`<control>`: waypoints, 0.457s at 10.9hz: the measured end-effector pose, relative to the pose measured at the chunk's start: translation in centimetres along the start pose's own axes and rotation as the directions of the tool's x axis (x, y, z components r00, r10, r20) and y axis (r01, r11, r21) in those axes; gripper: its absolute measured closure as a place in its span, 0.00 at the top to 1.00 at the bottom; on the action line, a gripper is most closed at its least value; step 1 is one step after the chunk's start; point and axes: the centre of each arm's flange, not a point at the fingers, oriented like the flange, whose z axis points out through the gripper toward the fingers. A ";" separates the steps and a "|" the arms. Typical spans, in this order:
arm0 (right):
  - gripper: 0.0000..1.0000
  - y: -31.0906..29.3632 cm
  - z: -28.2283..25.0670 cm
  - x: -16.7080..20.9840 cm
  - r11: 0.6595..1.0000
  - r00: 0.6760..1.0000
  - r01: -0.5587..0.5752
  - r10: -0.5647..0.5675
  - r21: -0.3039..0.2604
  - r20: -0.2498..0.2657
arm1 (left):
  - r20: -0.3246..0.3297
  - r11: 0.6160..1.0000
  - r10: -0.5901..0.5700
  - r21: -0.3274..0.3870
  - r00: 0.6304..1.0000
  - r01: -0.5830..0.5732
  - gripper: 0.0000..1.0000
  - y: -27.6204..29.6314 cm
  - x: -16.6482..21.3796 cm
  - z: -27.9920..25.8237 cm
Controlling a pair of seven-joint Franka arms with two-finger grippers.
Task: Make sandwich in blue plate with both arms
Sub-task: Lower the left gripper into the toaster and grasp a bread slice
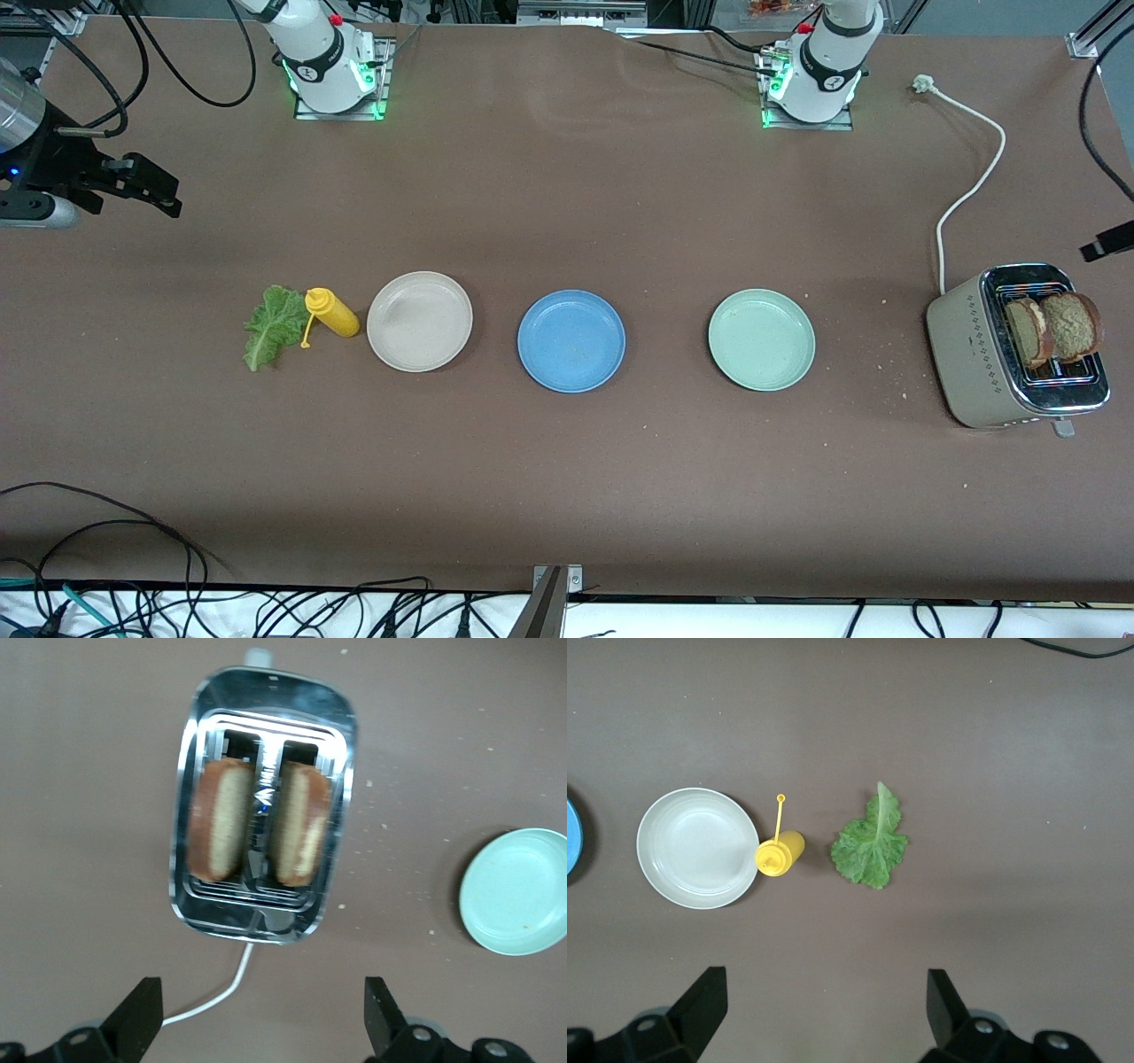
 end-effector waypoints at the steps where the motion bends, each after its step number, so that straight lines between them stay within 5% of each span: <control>1: 1.00 0.0 0.0 0.0 1.000 1.000 0.000 0.000 0.000 0.000 | 0.016 1.000 -0.006 -0.006 1.000 0.006 1.00 -2.2 0.6 1.1; 5: 1.00 -0.1 0.0 0.0 1.000 1.000 0.001 -0.001 0.000 0.000 | 0.015 1.000 0.028 -0.009 1.000 -0.027 1.00 -1.1 4.0 5.8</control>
